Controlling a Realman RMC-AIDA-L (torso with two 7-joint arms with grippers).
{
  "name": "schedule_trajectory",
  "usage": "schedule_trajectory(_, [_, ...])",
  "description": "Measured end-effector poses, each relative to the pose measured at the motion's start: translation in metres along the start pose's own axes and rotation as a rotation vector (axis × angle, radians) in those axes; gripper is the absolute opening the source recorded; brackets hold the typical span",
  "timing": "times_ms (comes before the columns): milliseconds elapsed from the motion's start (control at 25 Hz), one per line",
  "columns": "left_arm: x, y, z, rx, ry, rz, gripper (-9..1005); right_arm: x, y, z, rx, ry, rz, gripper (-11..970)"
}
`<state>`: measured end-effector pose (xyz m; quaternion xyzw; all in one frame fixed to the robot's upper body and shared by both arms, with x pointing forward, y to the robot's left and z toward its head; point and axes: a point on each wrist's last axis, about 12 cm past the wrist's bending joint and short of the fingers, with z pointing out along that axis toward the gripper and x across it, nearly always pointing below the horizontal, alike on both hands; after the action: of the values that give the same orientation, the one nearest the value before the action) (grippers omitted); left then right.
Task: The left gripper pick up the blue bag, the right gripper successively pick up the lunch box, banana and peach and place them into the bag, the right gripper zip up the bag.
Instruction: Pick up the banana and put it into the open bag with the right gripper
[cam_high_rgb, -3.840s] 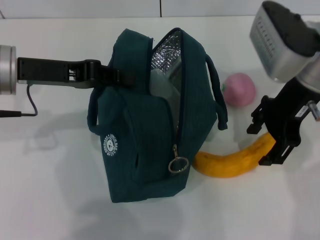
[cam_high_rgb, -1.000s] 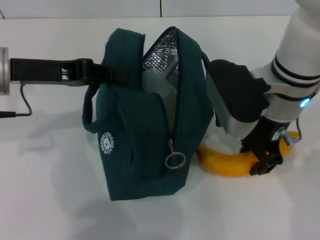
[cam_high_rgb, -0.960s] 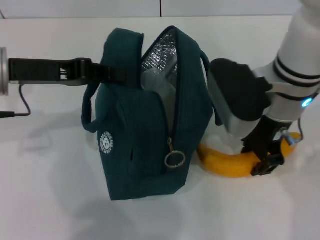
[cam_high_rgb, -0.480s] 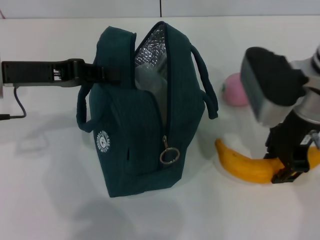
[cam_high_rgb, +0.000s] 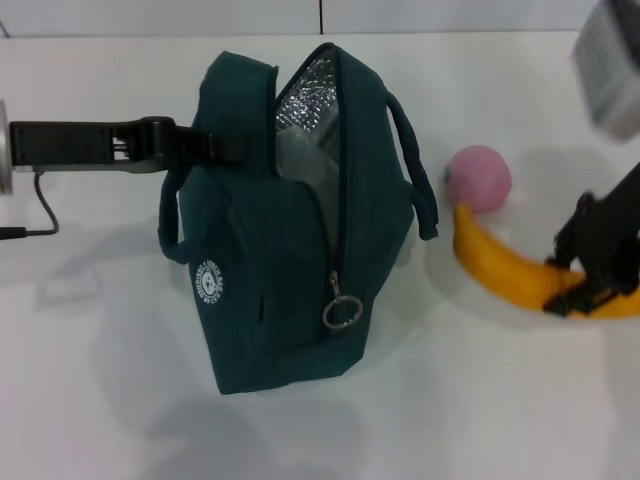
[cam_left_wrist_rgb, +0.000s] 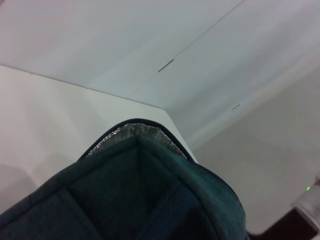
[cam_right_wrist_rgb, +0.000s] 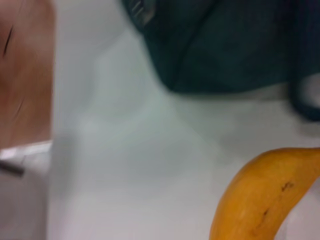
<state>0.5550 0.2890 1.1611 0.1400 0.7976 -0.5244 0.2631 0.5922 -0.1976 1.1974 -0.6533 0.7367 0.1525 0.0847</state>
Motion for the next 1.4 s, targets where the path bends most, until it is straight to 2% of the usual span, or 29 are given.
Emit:
schedule_trajectory(160, [0.001, -0.002, 0.003, 0.019, -0.002, 0.0, 40, 0.012, -0.012, -0.025, 0.078, -0.17, 0.11, 474])
schedule_trajectory(400, [0.003, -0.003, 0.004, 0.037, -0.014, -0.008, 40, 0.014, -0.02, -0.048, 0.18, -0.369, 0.174, 483])
schedule_trajectory(560, [0.007, -0.001, 0.004, 0.043, -0.014, -0.024, 40, 0.007, -0.018, -0.06, 0.226, -0.513, 0.158, 489])
schedule_trajectory(760, [0.01, 0.001, 0.008, 0.059, -0.006, -0.042, 40, -0.004, -0.014, -0.075, 0.251, -0.791, 0.115, 496])
schedule_trajectory(800, [0.01, 0.001, 0.008, 0.061, -0.006, -0.04, 40, -0.004, -0.014, -0.075, 0.251, -0.791, 0.115, 498])
schedule_trajectory(880, [0.01, 0.001, 0.008, 0.062, -0.008, -0.034, 40, -0.011, -0.008, -0.081, 0.223, -0.984, 0.052, 501])
schedule_trajectory(1000, [0.009, 0.001, 0.009, 0.065, -0.008, -0.03, 40, -0.013, -0.005, -0.081, 0.19, -1.092, 0.02, 505])
schedule_trajectory(1160, [0.008, 0.0, 0.009, 0.072, -0.016, -0.027, 40, -0.017, -0.003, -0.068, 0.093, -1.28, -0.019, 511])
schedule_trajectory(1400, [0.007, -0.002, 0.006, 0.093, -0.052, -0.027, 40, -0.022, -0.004, -0.037, 0.027, -1.335, -0.01, 520])
